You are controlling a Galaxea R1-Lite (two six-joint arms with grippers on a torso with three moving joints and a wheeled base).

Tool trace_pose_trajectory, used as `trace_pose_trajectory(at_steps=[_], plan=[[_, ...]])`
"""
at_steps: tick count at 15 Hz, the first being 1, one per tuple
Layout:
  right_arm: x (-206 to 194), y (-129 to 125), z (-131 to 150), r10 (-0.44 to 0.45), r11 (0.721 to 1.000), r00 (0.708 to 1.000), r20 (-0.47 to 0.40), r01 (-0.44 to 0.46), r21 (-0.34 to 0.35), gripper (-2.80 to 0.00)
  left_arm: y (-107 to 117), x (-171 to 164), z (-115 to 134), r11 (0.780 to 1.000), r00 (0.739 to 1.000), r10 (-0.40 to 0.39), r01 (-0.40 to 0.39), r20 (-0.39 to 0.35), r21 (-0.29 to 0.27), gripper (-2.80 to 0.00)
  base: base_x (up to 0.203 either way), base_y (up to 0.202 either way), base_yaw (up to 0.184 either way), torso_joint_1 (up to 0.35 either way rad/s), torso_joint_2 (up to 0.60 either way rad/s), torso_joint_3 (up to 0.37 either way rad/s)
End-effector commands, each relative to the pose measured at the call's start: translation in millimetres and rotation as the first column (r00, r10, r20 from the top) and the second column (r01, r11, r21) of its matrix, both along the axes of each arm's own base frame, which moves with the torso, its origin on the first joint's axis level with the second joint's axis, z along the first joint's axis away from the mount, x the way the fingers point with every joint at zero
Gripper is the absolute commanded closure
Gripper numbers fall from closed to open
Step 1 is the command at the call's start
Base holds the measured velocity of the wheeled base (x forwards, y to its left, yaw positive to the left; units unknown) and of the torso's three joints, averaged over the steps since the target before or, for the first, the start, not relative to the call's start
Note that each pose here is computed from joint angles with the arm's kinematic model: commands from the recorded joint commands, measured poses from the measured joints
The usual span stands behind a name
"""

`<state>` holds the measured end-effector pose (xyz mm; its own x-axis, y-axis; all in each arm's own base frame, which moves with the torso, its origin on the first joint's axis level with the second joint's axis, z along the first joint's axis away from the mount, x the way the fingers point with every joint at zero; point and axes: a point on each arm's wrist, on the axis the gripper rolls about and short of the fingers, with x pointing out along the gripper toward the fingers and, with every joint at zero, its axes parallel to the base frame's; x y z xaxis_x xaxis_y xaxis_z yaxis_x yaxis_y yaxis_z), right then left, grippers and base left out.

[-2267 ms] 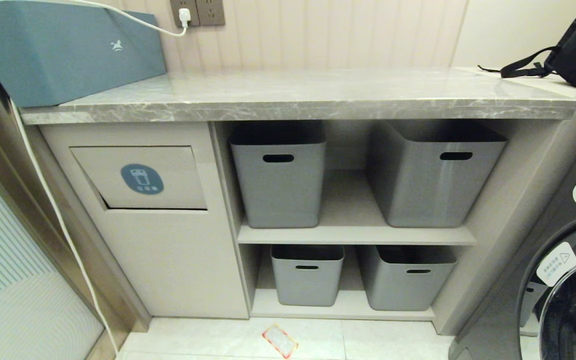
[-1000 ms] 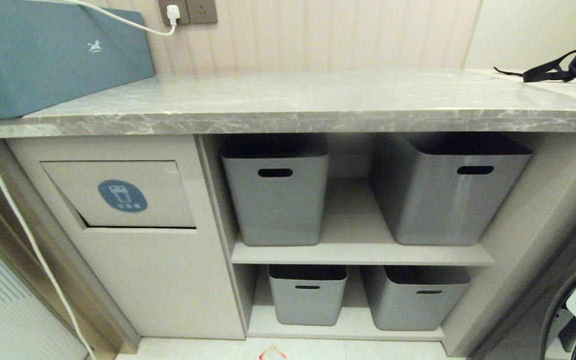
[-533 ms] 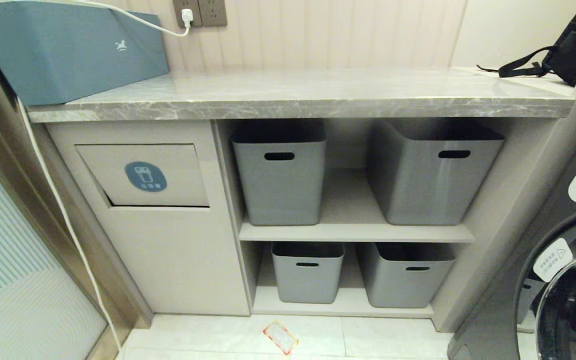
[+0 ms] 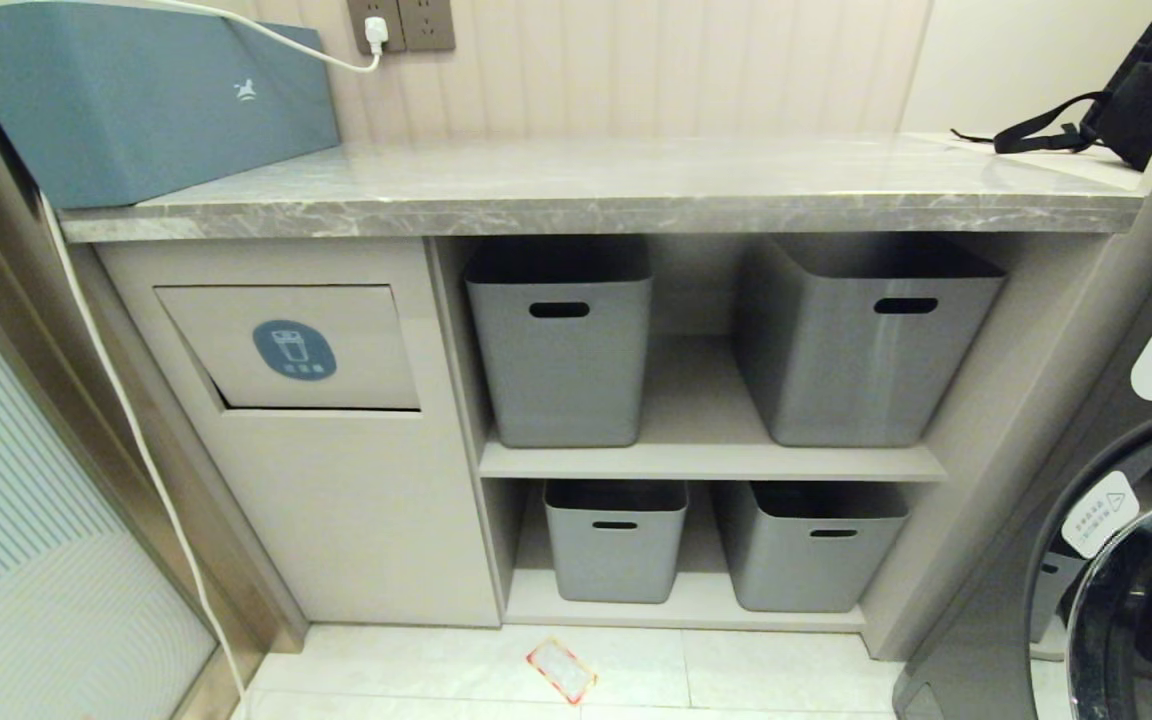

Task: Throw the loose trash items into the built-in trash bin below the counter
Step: Pick up the garbage

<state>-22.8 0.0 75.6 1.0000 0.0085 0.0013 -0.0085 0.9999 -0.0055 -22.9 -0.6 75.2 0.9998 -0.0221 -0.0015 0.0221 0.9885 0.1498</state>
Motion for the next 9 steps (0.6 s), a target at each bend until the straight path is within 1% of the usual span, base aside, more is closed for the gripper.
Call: trace_pose_trajectory(at_steps=[1, 9], plan=[[-0.1, 0.0, 0.0, 0.001, 1.0, 1.0, 0.002, -0.001, -0.001, 0.0, 0.0, 0.1, -0.1, 1.0, 1.0, 0.001, -0.001, -0.002, 0.0, 0.0, 0.0, 0.0, 0.0, 0.0, 0.0, 0.0], [-0.1, 0.0, 0.0, 0.001, 1.0, 1.0, 0.002, -0.001, -0.001, 0.0, 0.0, 0.1, 0.0, 1.0, 1.0, 0.001, -0.001, -0.001, -0.005, 0.0, 0.0, 0.0, 0.0, 0.005, 0.0, -0.185]])
